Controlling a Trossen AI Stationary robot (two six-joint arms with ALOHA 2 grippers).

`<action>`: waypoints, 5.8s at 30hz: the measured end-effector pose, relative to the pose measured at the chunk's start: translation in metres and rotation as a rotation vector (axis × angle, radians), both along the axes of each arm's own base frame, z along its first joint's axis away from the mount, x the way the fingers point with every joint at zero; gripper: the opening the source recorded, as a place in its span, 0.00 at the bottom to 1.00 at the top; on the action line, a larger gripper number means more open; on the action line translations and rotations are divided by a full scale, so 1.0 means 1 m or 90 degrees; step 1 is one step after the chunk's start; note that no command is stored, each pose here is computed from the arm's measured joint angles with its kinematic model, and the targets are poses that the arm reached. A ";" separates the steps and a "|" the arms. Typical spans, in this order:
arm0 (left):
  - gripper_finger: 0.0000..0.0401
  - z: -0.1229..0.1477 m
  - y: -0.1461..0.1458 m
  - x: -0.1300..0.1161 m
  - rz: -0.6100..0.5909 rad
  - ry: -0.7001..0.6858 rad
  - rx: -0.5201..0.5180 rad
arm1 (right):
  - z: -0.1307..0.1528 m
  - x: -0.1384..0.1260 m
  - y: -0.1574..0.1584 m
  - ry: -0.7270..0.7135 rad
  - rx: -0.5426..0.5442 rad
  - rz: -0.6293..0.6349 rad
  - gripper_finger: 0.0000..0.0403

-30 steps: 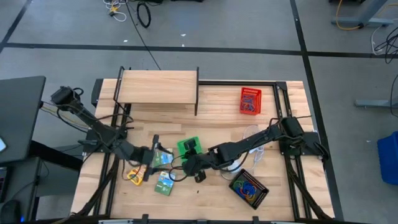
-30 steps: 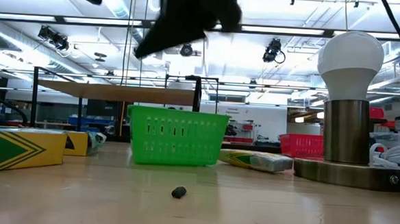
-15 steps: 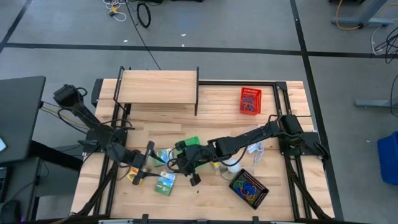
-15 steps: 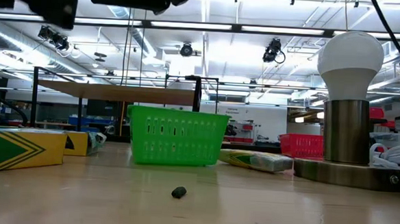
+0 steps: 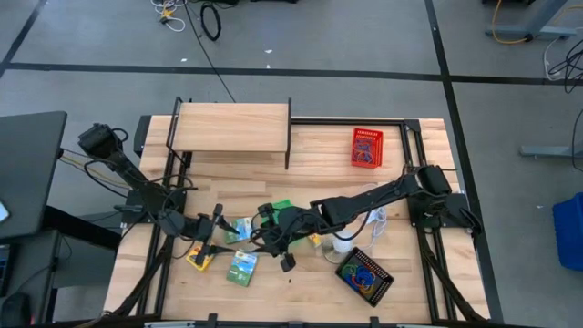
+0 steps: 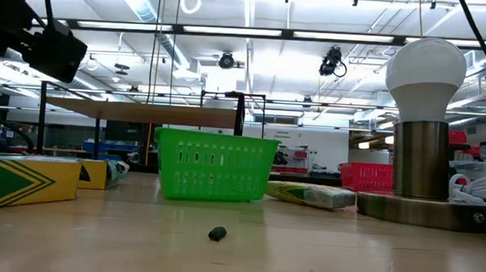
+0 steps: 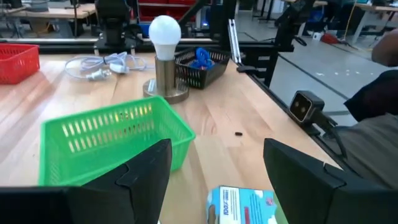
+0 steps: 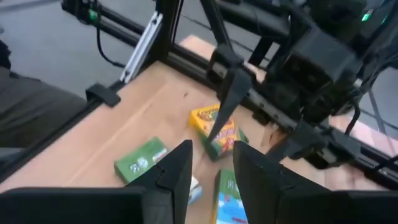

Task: Pick & Place Office Desk Supplies
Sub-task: Put the yellow crayon box into the green basket

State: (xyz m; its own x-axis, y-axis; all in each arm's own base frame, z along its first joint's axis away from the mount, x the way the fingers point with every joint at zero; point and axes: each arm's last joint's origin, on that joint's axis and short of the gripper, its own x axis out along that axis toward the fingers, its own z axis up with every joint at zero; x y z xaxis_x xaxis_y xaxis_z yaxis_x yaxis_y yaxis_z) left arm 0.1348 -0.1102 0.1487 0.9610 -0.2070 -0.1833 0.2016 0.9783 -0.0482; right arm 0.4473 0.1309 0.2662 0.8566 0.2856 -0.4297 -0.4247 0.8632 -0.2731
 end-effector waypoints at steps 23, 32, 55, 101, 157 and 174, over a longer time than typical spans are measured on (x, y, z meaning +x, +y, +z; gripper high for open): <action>0.64 -0.017 0.001 0.010 0.104 0.019 0.012 | 0.022 0.001 -0.059 0.018 0.143 0.127 0.31; 0.64 -0.034 0.005 0.037 0.115 0.188 -0.009 | 0.018 0.002 -0.070 0.040 0.122 0.032 0.31; 0.64 -0.007 -0.014 0.059 0.182 0.501 0.043 | 0.011 -0.074 0.026 0.179 -0.198 -0.355 0.31; 0.00 0.000 -0.054 0.082 0.351 0.541 0.243 | 0.007 -0.094 0.047 0.178 -0.168 -0.442 0.31; 0.00 0.100 -0.102 0.092 0.265 0.477 0.293 | -0.081 -0.041 0.017 -0.020 -0.438 -0.218 0.65; 0.00 0.101 -0.098 0.101 0.265 0.468 0.290 | -0.091 -0.028 0.023 -0.103 -0.477 -0.185 0.65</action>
State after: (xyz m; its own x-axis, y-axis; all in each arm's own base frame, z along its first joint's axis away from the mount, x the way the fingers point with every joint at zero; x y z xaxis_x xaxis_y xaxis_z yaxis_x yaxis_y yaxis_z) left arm 0.2356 -0.2079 0.2497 0.5546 0.3645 -0.7481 -0.0953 0.9208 0.3781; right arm 0.4190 0.1542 0.1754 0.9199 -0.2705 -0.2839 -0.1189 0.4974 -0.8593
